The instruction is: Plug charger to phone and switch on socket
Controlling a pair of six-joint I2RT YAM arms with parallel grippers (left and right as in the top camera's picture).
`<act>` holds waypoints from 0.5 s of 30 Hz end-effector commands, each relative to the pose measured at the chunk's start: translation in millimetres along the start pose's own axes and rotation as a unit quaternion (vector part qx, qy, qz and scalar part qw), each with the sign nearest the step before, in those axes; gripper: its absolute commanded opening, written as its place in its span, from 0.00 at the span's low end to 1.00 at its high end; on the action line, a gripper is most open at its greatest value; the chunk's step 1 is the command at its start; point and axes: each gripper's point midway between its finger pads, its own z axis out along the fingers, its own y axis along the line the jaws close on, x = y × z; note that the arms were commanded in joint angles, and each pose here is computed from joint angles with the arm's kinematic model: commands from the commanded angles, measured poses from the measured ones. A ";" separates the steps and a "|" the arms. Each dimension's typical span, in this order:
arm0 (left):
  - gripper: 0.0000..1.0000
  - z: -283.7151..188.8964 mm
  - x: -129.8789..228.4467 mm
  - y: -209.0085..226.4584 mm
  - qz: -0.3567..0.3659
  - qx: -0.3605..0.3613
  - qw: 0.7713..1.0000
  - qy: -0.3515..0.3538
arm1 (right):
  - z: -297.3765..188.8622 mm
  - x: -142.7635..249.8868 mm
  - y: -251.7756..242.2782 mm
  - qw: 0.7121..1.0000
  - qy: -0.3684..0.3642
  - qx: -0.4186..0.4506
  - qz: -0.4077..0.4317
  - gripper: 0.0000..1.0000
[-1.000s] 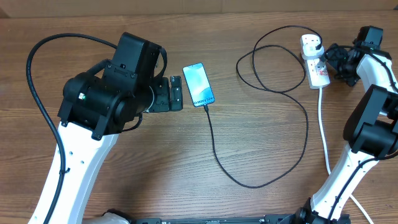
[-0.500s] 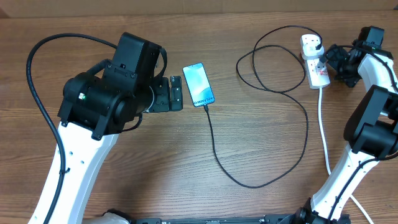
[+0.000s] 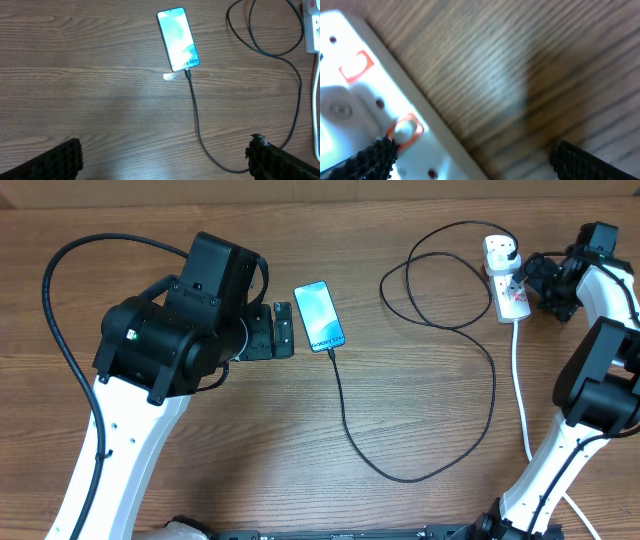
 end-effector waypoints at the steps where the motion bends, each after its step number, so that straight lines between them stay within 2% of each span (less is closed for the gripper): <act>1: 1.00 2.6 -0.4 1.6 -0.001 -0.010 1.000 -0.001 | 3.1 10.4 -1.2 1.000 0.023 0.006 -0.005 1.00; 5: 1.00 2.6 -0.5 1.7 -0.001 -0.010 1.000 -0.001 | -33.6 -7.7 2.4 1.000 -0.009 0.000 0.002 1.00; 10: 1.00 2.6 -0.5 1.7 -0.001 -0.010 1.000 -0.001 | -103.5 -30.5 4.5 0.997 -0.069 -0.003 0.020 1.00; 15: 1.00 2.6 -0.5 1.7 -0.001 -0.010 1.000 -0.001 | -182.1 -31.8 16.5 0.993 -0.115 -0.020 0.015 1.00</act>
